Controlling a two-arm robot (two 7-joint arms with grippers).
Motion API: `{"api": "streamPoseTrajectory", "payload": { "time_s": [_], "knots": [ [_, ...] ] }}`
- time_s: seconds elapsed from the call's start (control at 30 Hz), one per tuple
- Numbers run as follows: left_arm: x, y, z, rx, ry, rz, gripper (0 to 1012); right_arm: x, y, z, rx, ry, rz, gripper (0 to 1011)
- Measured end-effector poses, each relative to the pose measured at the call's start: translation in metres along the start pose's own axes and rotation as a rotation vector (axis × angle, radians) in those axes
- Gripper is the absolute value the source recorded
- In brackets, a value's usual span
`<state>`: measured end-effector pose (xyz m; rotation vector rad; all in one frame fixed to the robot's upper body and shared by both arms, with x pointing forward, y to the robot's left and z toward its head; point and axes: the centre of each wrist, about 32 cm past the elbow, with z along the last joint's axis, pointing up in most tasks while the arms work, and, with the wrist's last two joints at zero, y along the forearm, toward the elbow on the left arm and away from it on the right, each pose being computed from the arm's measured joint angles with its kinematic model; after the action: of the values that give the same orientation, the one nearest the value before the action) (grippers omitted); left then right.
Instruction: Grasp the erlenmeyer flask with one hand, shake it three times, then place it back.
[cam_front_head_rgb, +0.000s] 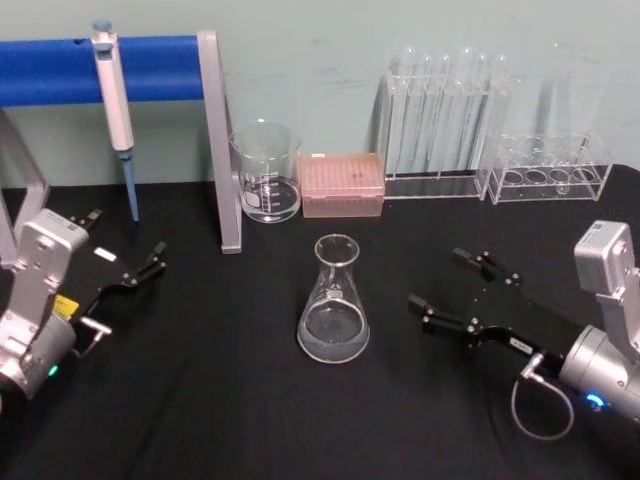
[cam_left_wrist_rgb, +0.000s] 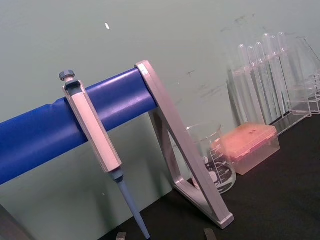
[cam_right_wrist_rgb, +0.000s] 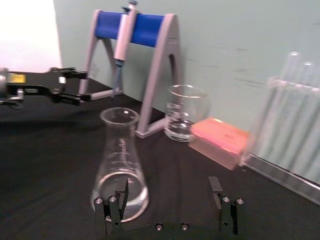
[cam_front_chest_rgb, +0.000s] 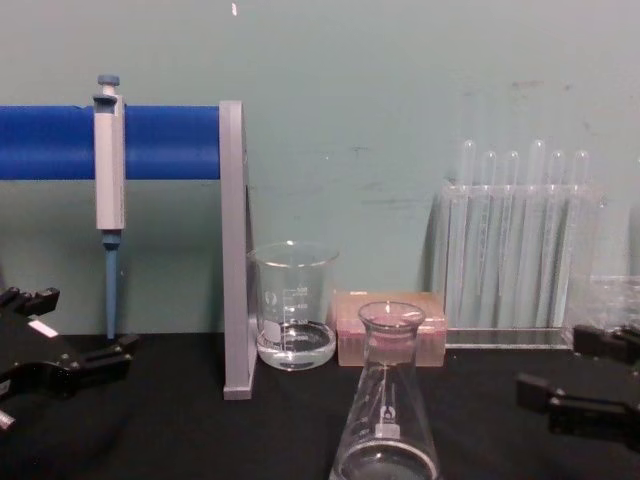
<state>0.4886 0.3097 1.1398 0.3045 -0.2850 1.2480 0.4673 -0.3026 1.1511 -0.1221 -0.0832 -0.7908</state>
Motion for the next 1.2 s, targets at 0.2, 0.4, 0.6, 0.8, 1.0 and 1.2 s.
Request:
{"api": "streamPoseTrajectory", "payload": {
  "time_s": [0.2,0.4,0.6,0.8,1.0,1.2],
  "knots": [
    [0.0,0.0,0.0,0.0,0.0,0.0,1001,-0.007,0.009,0.001,0.009,0.013,0.053,1003],
    [0.0,0.0,0.0,0.0,0.0,0.0,1001,-0.012,0.022,0.0,0.015,0.014,0.078,1003],
    [0.0,0.0,0.0,0.0,0.0,0.0,1001,-0.014,0.038,-0.001,0.022,0.01,0.1,1003],
    [0.0,0.0,0.0,0.0,0.0,0.0,1001,-0.015,0.056,-0.002,0.03,0.006,0.11,1003],
    [0.0,0.0,0.0,0.0,0.0,0.0,1001,-0.019,0.072,-0.002,0.035,0.0,0.113,1002],
    [0.0,0.0,0.0,0.0,0.0,0.0,1001,-0.021,0.085,-0.002,0.041,-0.005,0.112,1002]
  ]
}}
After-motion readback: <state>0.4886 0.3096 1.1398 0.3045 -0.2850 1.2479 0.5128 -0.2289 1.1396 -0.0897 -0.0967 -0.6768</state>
